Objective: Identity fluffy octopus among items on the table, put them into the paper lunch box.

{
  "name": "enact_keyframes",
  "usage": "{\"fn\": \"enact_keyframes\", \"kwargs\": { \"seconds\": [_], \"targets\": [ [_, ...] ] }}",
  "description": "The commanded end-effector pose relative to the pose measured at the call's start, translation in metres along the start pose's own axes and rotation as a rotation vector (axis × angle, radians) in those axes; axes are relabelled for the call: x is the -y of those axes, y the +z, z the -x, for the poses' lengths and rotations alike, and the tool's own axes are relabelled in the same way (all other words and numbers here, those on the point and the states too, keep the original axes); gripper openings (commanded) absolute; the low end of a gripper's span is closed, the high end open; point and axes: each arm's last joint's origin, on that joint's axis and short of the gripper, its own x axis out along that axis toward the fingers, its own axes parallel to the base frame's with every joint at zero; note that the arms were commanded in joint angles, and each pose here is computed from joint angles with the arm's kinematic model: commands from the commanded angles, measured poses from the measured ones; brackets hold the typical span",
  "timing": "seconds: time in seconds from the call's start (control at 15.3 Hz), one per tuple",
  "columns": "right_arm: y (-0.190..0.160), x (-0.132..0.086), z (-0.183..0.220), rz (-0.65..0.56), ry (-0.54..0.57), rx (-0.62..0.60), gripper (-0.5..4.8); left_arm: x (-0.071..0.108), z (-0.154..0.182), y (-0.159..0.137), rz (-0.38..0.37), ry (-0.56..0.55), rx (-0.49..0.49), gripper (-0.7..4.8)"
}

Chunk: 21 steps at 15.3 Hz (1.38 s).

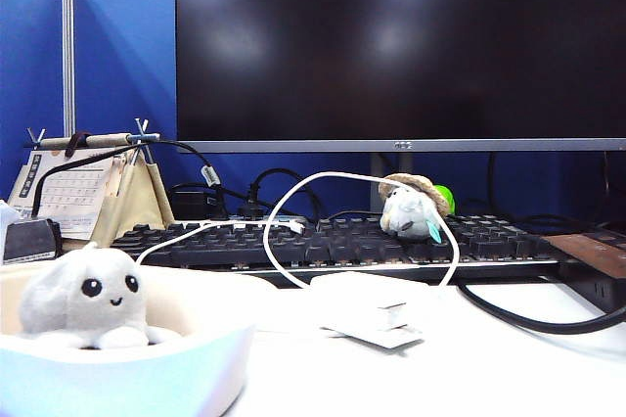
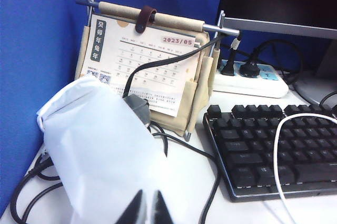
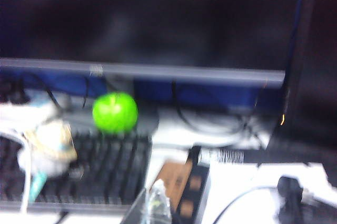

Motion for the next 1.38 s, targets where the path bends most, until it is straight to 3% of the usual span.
{"fn": "enact_keyframes", "kwargs": {
  "seconds": [0.07, 1.38],
  "targets": [
    [-0.0126, 0.0008, -0.0029, -0.001, 0.006, 0.006, -0.06, 0.0001, 0.0002, 0.0012, -0.002, -0.004, 0.012, 0.31],
    [-0.0192, 0.0002, -0.0033, -0.003, 0.039, -0.032, -0.06, 0.0001, 0.0002, 0.0012, -0.002, -0.004, 0.012, 0.30]
  ]
}}
